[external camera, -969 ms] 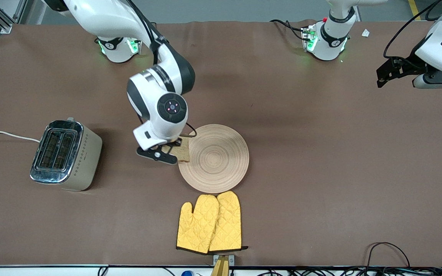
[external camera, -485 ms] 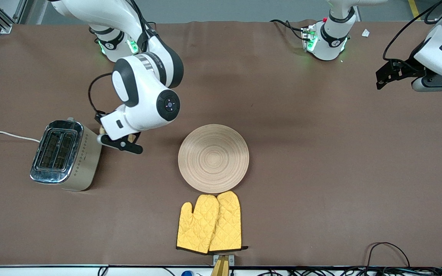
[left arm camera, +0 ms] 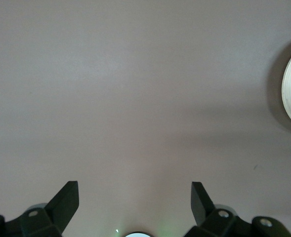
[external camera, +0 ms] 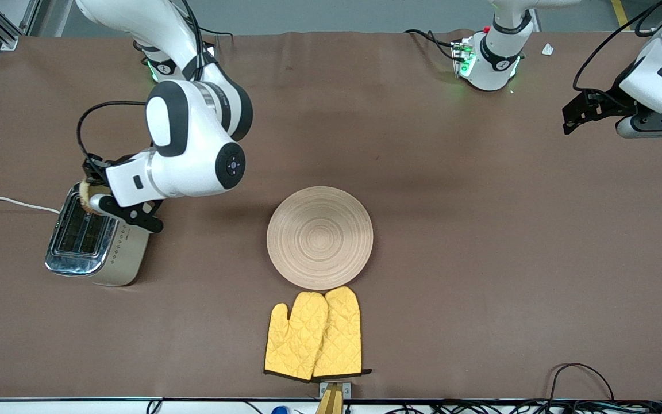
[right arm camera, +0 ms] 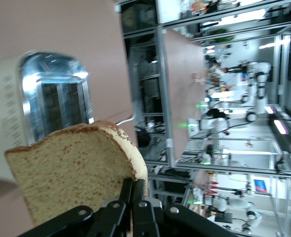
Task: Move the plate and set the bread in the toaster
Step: 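Lift the bread with the right gripper and carry it to the toaster, then lower the bread into the toaster slot with the right gripper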
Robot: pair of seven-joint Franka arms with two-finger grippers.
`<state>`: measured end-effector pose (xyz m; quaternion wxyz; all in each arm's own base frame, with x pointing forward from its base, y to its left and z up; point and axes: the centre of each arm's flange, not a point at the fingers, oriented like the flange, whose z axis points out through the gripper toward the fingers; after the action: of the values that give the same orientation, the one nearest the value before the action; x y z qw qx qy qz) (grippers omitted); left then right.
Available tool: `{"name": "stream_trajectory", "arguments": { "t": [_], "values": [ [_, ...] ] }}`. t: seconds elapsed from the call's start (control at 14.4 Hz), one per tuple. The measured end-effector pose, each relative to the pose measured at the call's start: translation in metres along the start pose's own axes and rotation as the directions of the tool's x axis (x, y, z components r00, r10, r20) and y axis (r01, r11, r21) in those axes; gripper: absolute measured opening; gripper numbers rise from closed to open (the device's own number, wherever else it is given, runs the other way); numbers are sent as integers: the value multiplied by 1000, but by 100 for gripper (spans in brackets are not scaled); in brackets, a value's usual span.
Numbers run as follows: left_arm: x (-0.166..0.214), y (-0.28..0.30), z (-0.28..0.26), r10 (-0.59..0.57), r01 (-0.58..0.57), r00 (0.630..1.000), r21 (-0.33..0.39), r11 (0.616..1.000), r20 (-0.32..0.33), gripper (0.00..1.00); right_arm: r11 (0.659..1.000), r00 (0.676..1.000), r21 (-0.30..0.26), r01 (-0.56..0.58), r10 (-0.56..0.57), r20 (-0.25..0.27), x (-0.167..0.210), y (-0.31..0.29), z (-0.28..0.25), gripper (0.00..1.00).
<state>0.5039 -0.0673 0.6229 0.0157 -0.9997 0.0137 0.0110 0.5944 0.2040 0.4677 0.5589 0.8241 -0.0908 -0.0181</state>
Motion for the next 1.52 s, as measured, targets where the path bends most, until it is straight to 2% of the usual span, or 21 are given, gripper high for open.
{"name": "stream_trajectory", "arguments": {
  "t": [0.14,0.28,0.76,1.52],
  "values": [
    [0,0,0,0,0,1000,0,1000,0,100,998,999,-64,-26,24,-41,17,-4,26,3],
    [0,0,0,0,0,1000,0,1000,0,100,994,997,-84,-68,65,-44,30,-9,52,3],
    [0,0,1,0,0,1000,0,1000,1,100,990,993,-94,-106,101,-61,27,-42,80,3],
    [-1,0,-2,0,0,1000,0,1000,-3,100,982,983,-71,-173,167,-78,30,-65,107,3]
  ]
}}
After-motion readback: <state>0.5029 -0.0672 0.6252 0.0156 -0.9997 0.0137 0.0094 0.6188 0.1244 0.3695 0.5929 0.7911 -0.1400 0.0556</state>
